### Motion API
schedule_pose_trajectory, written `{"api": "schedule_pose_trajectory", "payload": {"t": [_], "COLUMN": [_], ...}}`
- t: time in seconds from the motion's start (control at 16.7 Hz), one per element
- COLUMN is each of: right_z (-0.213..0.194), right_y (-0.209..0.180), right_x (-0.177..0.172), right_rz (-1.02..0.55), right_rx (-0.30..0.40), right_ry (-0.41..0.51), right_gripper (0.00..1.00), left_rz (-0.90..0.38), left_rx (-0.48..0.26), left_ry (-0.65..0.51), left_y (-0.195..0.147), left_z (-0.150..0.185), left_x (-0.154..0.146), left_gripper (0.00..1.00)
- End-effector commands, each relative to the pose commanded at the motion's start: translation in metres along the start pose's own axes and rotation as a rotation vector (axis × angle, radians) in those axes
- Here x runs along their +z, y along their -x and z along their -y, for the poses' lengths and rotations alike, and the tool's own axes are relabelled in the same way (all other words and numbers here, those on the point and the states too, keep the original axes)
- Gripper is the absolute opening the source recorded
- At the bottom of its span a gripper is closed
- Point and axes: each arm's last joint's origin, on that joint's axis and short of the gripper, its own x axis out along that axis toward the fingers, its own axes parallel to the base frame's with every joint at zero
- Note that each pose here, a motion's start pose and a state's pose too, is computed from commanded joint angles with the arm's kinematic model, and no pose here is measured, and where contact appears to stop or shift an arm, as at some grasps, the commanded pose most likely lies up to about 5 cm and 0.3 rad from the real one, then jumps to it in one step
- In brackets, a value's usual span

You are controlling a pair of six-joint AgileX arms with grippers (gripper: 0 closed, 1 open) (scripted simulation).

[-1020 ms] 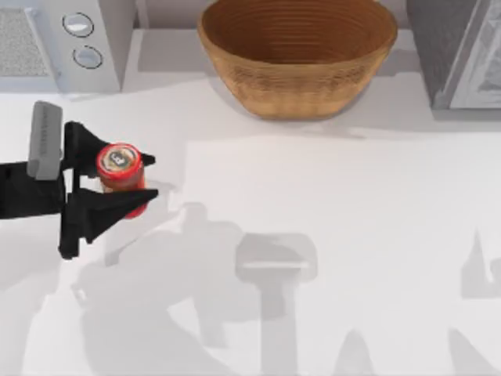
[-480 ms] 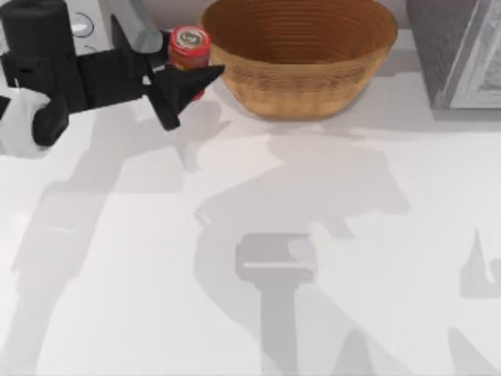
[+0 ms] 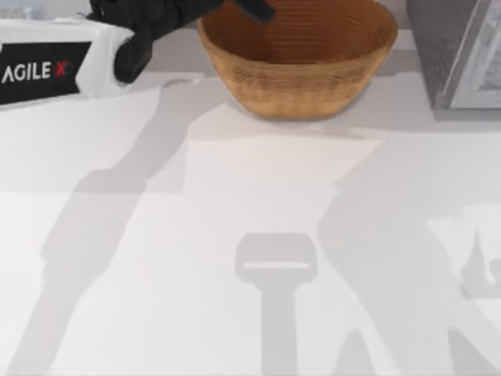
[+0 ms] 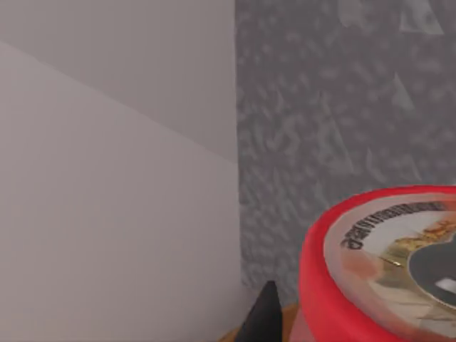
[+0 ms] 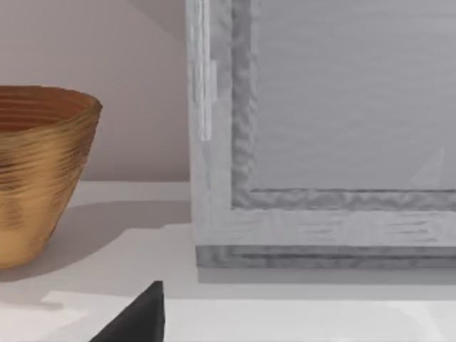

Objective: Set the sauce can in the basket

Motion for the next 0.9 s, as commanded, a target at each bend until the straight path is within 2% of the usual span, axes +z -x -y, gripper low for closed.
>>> {"api": "schedule_pose_trajectory", "payload": {"t": [0.18, 0.54, 0.78, 0.9], "right_z": [0.000, 0.000, 0.000, 0.000], "right_y": [0.000, 0.000, 0.000, 0.000], "right_x": [0.000, 0.000, 0.000, 0.000], "right_rz": [0.000, 0.000, 0.000, 0.000], "right_rx": [0.000, 0.000, 0.000, 0.000], "right_ry": [0.000, 0.000, 0.000, 0.000], "right_gripper": [1.00, 1.00, 1.00, 1.00], "left_rz": [0.020, 0.023, 0.010, 0.032], "left_rx": [0.038, 0.042, 0.043, 0.043], "left_ry": [0.026, 0.023, 0.028, 0.019], "left_y": [-0.013, -0.012, -0.036, -0.049], "left_z": [0.007, 0.006, 0.004, 0.003], "left_x": [0.008, 0.009, -0.004, 0.000], "left_gripper": [0.00, 0.00, 0.00, 0.00]}}
